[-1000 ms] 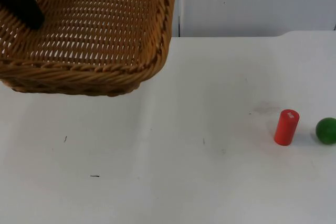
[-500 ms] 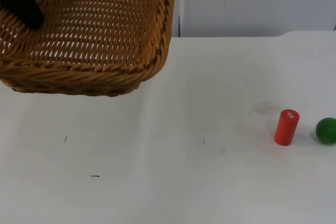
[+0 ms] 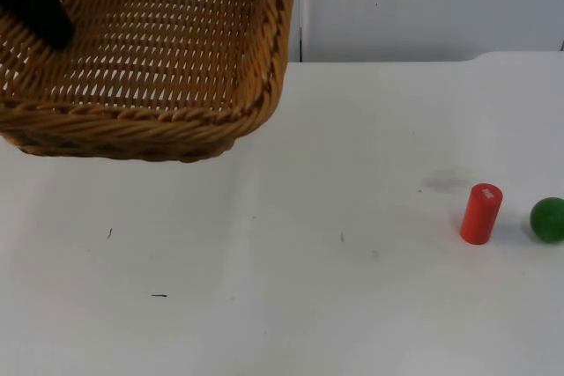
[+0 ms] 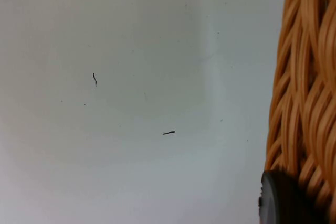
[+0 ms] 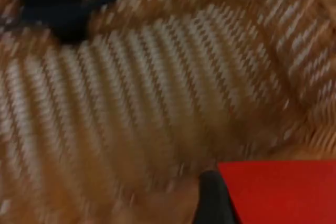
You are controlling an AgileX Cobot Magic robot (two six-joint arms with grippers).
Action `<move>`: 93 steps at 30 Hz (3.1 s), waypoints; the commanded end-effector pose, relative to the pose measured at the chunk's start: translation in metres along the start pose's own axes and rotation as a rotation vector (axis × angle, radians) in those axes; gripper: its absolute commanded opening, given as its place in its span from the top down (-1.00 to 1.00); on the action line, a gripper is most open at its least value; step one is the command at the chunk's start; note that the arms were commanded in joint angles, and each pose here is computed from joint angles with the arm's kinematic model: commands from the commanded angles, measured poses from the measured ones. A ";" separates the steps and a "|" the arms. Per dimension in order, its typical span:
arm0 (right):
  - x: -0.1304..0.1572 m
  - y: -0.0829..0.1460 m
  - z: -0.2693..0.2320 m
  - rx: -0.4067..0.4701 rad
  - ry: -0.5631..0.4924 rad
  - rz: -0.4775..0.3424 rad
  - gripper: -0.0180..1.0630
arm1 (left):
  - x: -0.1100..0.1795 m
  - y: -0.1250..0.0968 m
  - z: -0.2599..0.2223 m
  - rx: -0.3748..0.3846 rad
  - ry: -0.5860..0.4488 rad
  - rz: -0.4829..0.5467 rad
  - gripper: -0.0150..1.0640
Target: Pick up the basket with the left hand and place the object to the left of the red cylinder into the basket with the right hand.
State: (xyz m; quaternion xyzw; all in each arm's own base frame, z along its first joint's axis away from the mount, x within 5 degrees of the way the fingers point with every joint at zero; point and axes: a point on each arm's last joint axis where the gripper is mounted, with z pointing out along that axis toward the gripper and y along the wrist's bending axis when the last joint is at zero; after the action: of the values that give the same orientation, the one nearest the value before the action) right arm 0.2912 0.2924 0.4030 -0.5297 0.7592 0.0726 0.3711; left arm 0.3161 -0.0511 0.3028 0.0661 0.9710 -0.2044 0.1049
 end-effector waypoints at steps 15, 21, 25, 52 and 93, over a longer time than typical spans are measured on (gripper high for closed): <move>-0.028 -0.006 0.058 -0.004 -0.086 0.075 0.97 | 0.000 -0.003 -0.002 0.016 -0.012 0.002 0.98; -0.027 -0.003 0.076 -0.035 -0.099 0.100 0.97 | 0.000 -0.003 -0.002 0.016 -0.012 0.002 0.98; -0.025 -0.002 0.080 -0.037 -0.090 0.099 0.97 | 0.000 -0.003 -0.002 0.016 -0.012 0.002 0.98; -0.014 0.002 0.098 -0.066 0.002 0.093 -0.14 | 0.000 -0.003 -0.002 0.017 -0.012 0.010 0.98; -0.018 0.001 -0.032 -0.041 -0.091 0.114 -0.46 | 0.000 -0.002 -0.002 0.010 -0.011 0.018 0.98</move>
State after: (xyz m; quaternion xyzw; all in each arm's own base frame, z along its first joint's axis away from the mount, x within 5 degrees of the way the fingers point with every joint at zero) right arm 0.2823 0.2910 0.4336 -0.4910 0.7731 0.1245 0.3818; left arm 0.3166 -0.0500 0.3009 0.0714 0.9724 -0.1972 0.1020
